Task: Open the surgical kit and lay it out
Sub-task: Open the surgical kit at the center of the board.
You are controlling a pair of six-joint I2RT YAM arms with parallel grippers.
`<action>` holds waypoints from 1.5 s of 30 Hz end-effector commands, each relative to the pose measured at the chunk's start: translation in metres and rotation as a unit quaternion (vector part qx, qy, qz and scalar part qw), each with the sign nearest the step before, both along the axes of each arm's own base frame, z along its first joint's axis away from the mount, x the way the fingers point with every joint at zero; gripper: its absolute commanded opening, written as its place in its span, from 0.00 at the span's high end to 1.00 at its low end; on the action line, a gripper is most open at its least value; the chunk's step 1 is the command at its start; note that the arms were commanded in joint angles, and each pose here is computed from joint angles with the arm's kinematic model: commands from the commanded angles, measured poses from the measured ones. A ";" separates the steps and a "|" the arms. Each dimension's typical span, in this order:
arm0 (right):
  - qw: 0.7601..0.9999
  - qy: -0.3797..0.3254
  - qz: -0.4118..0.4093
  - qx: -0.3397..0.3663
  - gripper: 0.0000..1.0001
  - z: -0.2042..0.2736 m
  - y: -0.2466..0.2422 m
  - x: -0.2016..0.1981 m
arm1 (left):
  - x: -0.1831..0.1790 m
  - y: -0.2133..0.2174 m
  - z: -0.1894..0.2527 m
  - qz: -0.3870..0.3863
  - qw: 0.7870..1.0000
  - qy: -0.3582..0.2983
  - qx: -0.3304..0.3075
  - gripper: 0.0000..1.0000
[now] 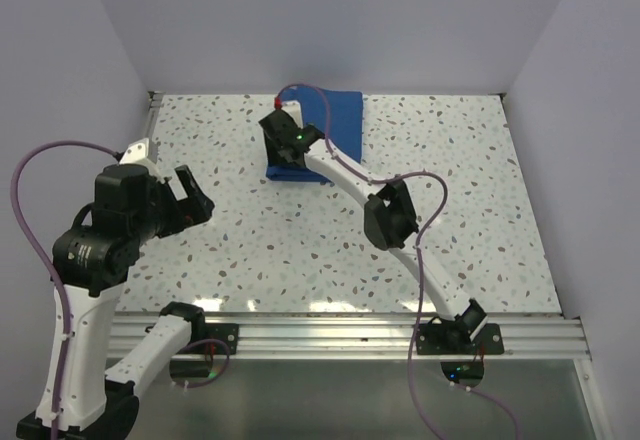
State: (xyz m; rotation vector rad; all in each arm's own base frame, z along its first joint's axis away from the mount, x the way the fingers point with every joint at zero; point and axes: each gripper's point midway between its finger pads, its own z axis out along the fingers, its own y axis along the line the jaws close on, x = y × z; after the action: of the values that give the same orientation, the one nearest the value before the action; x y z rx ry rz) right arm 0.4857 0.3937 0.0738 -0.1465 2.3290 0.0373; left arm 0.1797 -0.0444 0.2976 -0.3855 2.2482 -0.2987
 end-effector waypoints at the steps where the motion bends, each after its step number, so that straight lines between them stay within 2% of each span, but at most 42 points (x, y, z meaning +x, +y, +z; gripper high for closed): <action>1: 0.999 -0.004 0.036 0.013 0.14 0.015 0.027 -0.023 | 0.012 -0.002 0.001 -0.010 1.000 -0.014 0.008 0.04; 2: 0.999 -0.002 0.036 0.014 0.14 0.016 0.028 -0.025 | 0.013 -0.002 0.000 -0.010 1.000 -0.014 0.008 0.04; 4: 0.999 0.007 0.035 0.014 0.24 0.011 0.027 -0.030 | 0.016 -0.003 -0.001 -0.011 1.000 -0.013 0.006 0.04; 5: 0.999 0.009 0.034 0.013 0.34 0.009 0.026 -0.031 | 0.016 -0.004 -0.001 -0.012 1.000 -0.014 0.005 0.04; 6: 0.999 0.010 0.032 0.007 0.40 0.008 0.024 -0.031 | 0.017 -0.004 -0.001 -0.012 1.000 -0.014 0.004 0.04; 8: 0.999 0.015 0.030 -0.008 0.51 0.002 0.018 -0.032 | 0.018 -0.005 -0.001 -0.012 1.000 -0.014 0.003 0.04; 11: 0.999 0.007 0.025 -0.026 0.61 0.005 0.010 -0.028 | 0.017 -0.006 -0.002 -0.013 1.000 -0.014 0.001 0.04; 12: 0.999 0.005 0.024 -0.028 0.68 0.006 0.009 -0.028 | 0.017 -0.006 -0.002 -0.014 1.000 -0.014 0.000 0.04; 13: 0.999 0.001 0.020 -0.030 0.73 0.010 0.005 -0.025 | 0.017 -0.006 -0.004 -0.014 1.000 -0.013 -0.001 0.04; 14: 0.999 -0.002 0.017 -0.031 0.83 0.014 0.002 -0.023 | 0.018 -0.007 -0.005 -0.015 1.000 -0.012 -0.002 0.04; 17: 0.999 -0.025 0.005 -0.025 0.97 0.043 -0.008 -0.015 | 0.020 -0.010 -0.007 -0.020 1.000 -0.014 -0.007 0.04; 20: 0.998 -0.052 -0.021 -0.026 1.00 0.076 -0.030 -0.005 | 0.024 -0.013 -0.007 -0.026 0.999 -0.019 -0.013 0.04; 21: 0.997 -0.071 -0.029 -0.011 1.00 0.106 -0.038 -0.004 | 0.027 -0.015 -0.005 -0.030 0.999 -0.026 -0.013 0.04; 26: 0.987 -0.118 -0.104 -0.030 1.00 0.176 -0.124 0.002 | 0.045 -0.015 -0.003 -0.033 0.999 -0.034 0.000 0.04; 28: 0.980 -0.133 -0.137 -0.057 1.00 0.200 -0.169 -0.004 | 0.057 -0.017 -0.003 -0.037 0.999 -0.039 0.003 0.04; 30: 0.973 -0.127 -0.165 -0.105 1.00 0.197 -0.210 -0.010 | 0.070 -0.021 -0.003 -0.042 0.998 -0.045 0.001 0.04; 32: 0.966 -0.131 -0.186 -0.120 1.00 0.208 -0.240 -0.022 | 0.079 -0.030 -0.005 -0.058 0.997 -0.047 -0.012 0.04; 34: 0.957 -0.103 -0.214 -0.165 1.00 0.186 -0.276 -0.033 | 0.094 -0.037 -0.012 -0.063 0.997 -0.044 -0.021 0.04; 36: 0.951 -0.091 -0.237 -0.178 1.00 0.180 -0.298 -0.046 | 0.107 -0.043 -0.016 -0.065 0.996 -0.045 -0.029 0.06; 37: 0.946 -0.065 -0.250 -0.194 0.90 0.162 -0.316 -0.054 | 0.115 -0.047 -0.026 -0.065 0.997 -0.032 -0.030 0.06; 38: 0.944 -0.057 -0.258 -0.197 0.39 0.158 -0.326 -0.060 | 0.120 -0.050 -0.029 -0.068 0.997 -0.030 -0.030 0.06; 39: 0.938 -0.035 -0.271 -0.211 0.09 0.142 -0.341 -0.069 | 0.133 -0.053 -0.035 -0.067 0.997 -0.029 -0.027 0.06; 40: 0.935 -0.028 -0.280 -0.218 0.01 0.138 -0.348 -0.073 | 0.140 -0.059 -0.038 -0.073 0.997 -0.029 -0.023 0.06; 44: 0.919 0.002 -0.309 -0.243 0.01 0.128 -0.375 -0.094 | 0.184 -0.077 -0.059 -0.066 0.998 -0.014 0.013 0.06; 45: 0.918 0.002 -0.315 -0.241 0.01 0.132 -0.379 -0.098 | 0.207 -0.080 -0.069 -0.053 0.998 -0.002 0.037 0.06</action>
State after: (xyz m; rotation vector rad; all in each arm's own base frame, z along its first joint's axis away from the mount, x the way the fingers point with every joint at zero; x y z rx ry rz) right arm 0.4038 0.0384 0.1707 0.2464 2.3349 -0.8061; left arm 0.3309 -0.1103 0.2190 -0.2363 2.3707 -0.3456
